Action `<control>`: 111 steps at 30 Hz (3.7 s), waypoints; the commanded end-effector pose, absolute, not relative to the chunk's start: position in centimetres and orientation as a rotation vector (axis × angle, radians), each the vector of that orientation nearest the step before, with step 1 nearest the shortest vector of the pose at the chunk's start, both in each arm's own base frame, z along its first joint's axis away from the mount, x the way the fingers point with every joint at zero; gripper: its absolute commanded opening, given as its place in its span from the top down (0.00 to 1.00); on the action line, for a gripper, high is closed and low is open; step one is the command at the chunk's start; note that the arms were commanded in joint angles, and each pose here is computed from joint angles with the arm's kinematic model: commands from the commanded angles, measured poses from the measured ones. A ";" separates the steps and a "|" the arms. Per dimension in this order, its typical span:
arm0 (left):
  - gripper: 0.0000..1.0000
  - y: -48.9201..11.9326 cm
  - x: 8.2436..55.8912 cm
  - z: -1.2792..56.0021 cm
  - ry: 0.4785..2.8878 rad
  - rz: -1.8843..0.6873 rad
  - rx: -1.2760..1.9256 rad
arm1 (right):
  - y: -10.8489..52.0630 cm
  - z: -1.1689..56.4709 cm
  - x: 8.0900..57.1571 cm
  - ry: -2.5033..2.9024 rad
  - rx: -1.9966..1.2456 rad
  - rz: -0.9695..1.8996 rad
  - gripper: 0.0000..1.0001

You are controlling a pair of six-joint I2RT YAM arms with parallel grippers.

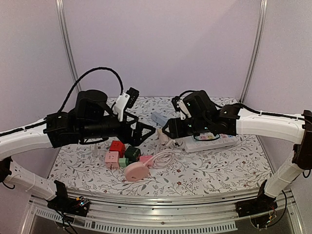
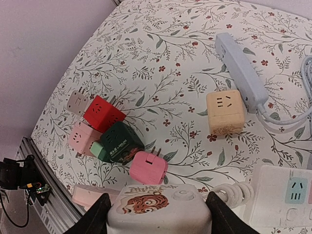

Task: Pull the plug off the socket

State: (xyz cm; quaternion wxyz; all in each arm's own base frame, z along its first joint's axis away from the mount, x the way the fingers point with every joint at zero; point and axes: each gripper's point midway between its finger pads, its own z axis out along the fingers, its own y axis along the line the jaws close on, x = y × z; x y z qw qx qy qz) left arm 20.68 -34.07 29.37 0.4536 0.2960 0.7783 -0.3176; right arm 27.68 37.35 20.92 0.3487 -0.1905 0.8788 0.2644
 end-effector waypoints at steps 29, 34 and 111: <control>0.36 -39.7 22.5 21.3 2.088 -0.844 0.774 | 39.4 25.1 27.5 2.144 -0.511 0.842 0.82; 0.34 -40.0 22.9 20.9 2.093 -0.834 0.786 | 39.8 24.9 27.8 2.148 -0.513 0.845 0.82; 1.00 -31.7 25.1 20.3 2.184 -0.766 0.524 | 32.6 22.8 31.5 2.125 -0.212 0.580 0.83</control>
